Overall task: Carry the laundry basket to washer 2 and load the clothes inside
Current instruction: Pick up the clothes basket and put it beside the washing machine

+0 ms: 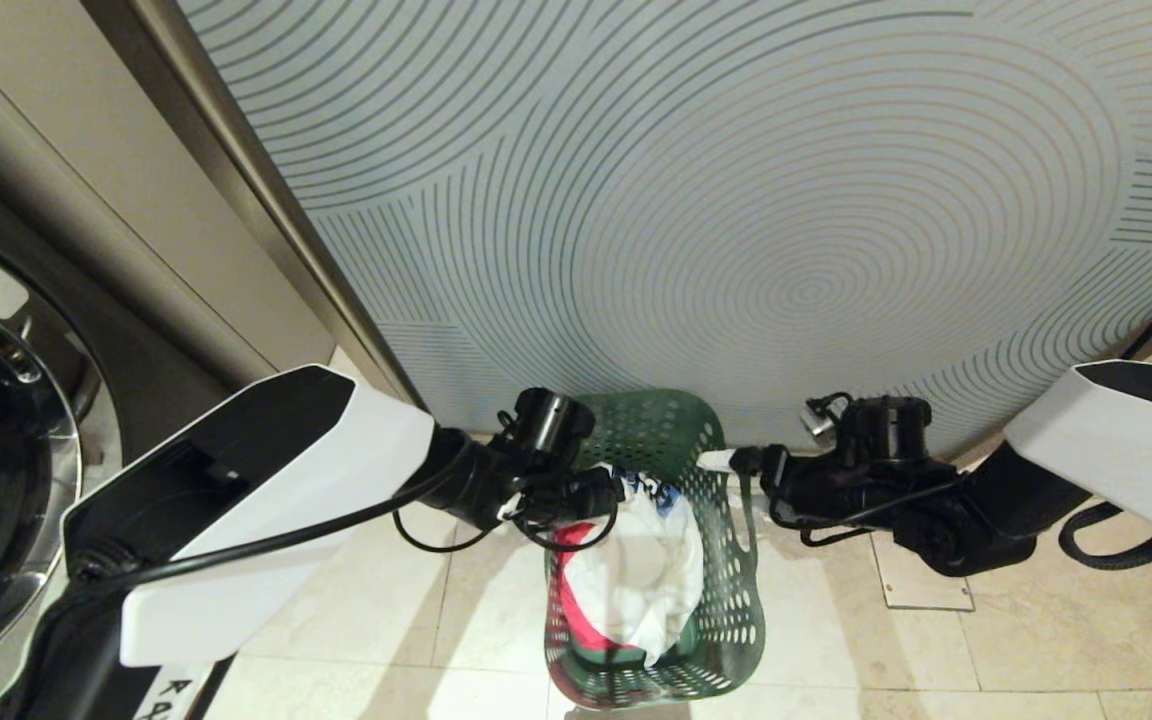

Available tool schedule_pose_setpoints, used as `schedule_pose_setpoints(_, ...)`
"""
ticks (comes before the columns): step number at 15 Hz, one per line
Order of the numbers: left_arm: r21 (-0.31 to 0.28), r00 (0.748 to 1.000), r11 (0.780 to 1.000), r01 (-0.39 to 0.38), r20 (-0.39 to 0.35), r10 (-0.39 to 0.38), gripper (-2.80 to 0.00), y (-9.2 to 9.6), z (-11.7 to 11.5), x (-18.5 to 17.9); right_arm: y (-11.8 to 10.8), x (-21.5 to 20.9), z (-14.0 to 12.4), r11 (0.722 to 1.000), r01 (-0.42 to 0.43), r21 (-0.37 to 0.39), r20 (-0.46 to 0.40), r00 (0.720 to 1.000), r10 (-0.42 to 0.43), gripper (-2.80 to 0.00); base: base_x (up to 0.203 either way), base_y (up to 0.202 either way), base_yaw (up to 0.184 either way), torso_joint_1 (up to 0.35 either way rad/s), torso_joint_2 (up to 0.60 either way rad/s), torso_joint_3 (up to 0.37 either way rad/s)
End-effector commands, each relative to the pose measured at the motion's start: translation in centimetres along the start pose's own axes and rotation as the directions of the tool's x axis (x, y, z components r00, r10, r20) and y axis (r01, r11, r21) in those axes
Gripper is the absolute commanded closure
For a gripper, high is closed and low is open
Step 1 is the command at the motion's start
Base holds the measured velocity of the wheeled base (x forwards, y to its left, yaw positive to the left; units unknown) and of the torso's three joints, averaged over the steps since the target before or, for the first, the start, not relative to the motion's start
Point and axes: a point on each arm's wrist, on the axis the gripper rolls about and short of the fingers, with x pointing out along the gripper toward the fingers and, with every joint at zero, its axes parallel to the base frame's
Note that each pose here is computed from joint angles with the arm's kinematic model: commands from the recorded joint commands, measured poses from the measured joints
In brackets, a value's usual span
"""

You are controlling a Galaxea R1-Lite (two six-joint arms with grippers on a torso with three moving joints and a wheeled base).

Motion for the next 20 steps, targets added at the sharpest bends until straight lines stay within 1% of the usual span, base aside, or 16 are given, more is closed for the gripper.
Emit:
schedule_pose_setpoints(1,-0.003,1.000,1.000,0.005,0.004,-0.005,-2.80,-0.2,0.1,0.0,-1.2,0.1,-0.1,1.000,-0.004,0.009,-0.017,1.000,0.004,-2.80,0.000,0.000,0.000,0.000,0.00,0.000)
schedule_pose_setpoints(4,0.002,1.000,1.000,0.011,0.003,-0.011,-2.80,-0.4,-0.1,0.2,-2.2,0.5,0.0,1.000,-0.009,-0.007,0.005,1.000,0.009,-2.80,0.000,0.000,0.000,0.000,0.00,0.000)
schedule_pose_setpoints(12,0.012,1.000,1.000,0.015,-0.005,-0.015,-2.80,-0.9,-0.5,0.8,-2.5,1.0,0.4,1.000,-0.009,-0.010,0.018,1.000,0.009,-2.80,0.000,0.000,0.000,0.000,0.00,0.000)
schedule_pose_setpoints(17,0.016,1.000,1.000,0.011,-0.015,-0.010,-2.80,-1.0,-1.1,1.3,-2.7,1.2,0.4,1.000,0.009,-0.013,0.034,0.999,-0.008,-2.80,0.000,0.000,0.000,0.000,0.00,0.000)
schedule_pose_setpoints(18,0.017,1.000,1.000,0.004,-0.010,-0.004,0.00,-1.1,-1.1,1.3,-2.7,1.2,0.4,1.000,0.009,-0.013,0.034,0.999,-0.008,0.00,0.000,0.000,0.000,0.000,0.00,0.000)
schedule_pose_setpoints(20,0.018,1.000,1.000,-0.014,-0.004,0.014,0.00,-1.0,-1.3,1.5,-2.7,1.2,0.4,1.000,0.009,-0.013,0.034,0.999,-0.008,0.00,0.000,0.000,0.000,0.000,0.00,0.000)
